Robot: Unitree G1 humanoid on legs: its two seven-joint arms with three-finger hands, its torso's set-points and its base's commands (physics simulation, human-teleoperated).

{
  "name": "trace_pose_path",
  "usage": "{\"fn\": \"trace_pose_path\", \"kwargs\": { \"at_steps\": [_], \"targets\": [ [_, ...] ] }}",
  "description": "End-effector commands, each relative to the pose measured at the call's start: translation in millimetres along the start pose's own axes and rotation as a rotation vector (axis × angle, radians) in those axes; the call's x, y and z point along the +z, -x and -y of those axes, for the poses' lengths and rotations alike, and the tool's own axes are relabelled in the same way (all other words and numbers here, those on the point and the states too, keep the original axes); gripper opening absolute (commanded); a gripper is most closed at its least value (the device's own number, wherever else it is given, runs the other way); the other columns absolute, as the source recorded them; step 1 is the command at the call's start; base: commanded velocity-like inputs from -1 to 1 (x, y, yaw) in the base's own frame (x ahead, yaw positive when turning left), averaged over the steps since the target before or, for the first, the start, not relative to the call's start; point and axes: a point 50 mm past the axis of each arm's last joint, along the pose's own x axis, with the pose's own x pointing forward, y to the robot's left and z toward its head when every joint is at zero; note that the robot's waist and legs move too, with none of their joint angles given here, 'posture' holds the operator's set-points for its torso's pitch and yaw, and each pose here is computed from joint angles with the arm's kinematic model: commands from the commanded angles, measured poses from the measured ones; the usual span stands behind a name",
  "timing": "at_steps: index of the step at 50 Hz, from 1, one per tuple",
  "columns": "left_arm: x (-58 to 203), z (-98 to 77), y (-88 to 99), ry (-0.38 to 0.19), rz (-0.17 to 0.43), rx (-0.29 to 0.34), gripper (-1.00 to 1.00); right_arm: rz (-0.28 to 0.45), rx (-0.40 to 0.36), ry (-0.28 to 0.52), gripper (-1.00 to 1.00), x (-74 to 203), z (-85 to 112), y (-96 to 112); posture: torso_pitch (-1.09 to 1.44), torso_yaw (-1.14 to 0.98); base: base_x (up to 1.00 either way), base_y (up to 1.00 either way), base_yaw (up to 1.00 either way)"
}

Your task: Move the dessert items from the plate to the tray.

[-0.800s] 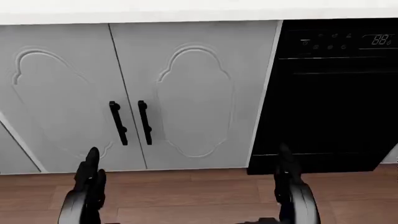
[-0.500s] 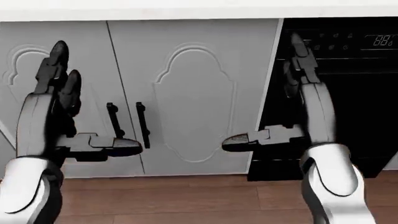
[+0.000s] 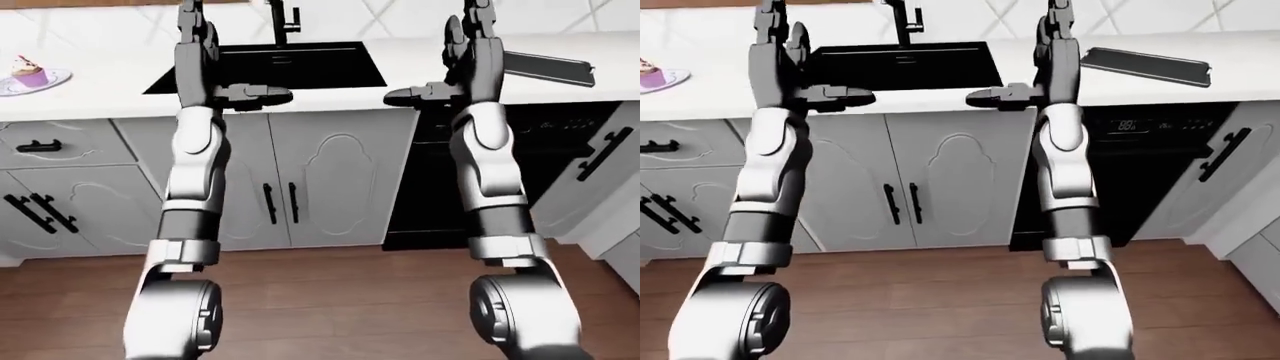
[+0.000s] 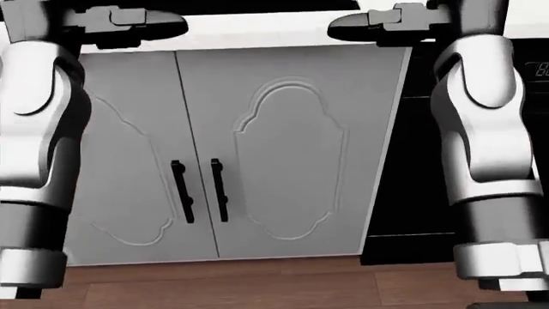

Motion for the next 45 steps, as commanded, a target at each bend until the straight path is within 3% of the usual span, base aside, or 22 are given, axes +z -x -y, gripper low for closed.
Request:
{"fn": "trace_pose_path", "kwargs": {
  "at_steps": [1, 5, 8, 10, 13, 17, 18, 21, 29, 32, 45],
  "targets": [
    [35, -8.5, -9.4, 0.021, 0.113, 0.024, 1.00, 0.104, 0.030, -0.009, 1.00, 27, -5.5, -7, 0.00, 0.00, 0.20, 0.45, 0.00],
    [40, -18.7, -5.1, 0.004, 0.090, 0.045, 1.00, 0.141, 0.009, -0.024, 1.00, 44, 6.1, -8, 0.00, 0.00, 0.20, 0.45, 0.00],
    [62, -18.1, 11.2, -0.002, 0.100, -0.001, 1.00, 0.145, 0.033, -0.011, 1.00, 52, 3.9, -1, 0.00, 0.00, 0.21, 0.45, 0.00],
    [71, -26.1, 13.8, 0.004, 0.110, 0.014, 1.00, 0.153, 0.027, -0.025, 1.00, 60, 6.9, 1, 0.00, 0.00, 0.20, 0.45, 0.00],
    [70, -23.7, 19.8, -0.014, 0.123, -0.005, 1.00, 0.143, 0.046, -0.026, 1.00, 54, 1.2, 7, 0.00, 0.00, 0.21, 0.45, 0.00],
    [71, -26.1, 25.6, 0.004, 0.129, 0.018, 1.00, 0.126, 0.060, -0.035, 1.00, 50, -3.1, 11, 0.00, 0.00, 0.20, 0.46, 0.00],
    [75, -24.7, 28.9, 0.019, 0.130, -0.006, 1.00, 0.115, 0.071, -0.018, 1.00, 46, -6.9, 15, 0.00, 0.00, 0.20, 0.46, 0.00],
    [72, -30.0, 25.2, 0.003, 0.115, 0.024, 1.00, 0.119, 0.071, -0.023, 1.00, 49, -6.9, 15, 0.00, 0.00, 0.20, 0.45, 0.00],
    [75, -29.4, 27.8, 0.007, 0.086, 0.007, 1.00, 0.103, 0.063, -0.016, 1.00, 47, -5.1, 14, 0.00, 0.00, 0.21, 0.45, 0.00],
    [75, -34.2, 24.5, -0.004, 0.097, 0.031, 1.00, 0.139, 0.024, -0.030, 1.00, 60, 5.5, 12, 0.00, 0.00, 0.28, 0.47, 0.00],
    [75, -38.5, 24.1, 0.008, 0.113, 0.043, 1.00, 0.157, 0.018, -0.033, 1.00, 61, 5.5, 11, 0.00, 0.00, 0.38, 0.50, 0.15]
  ]
}}
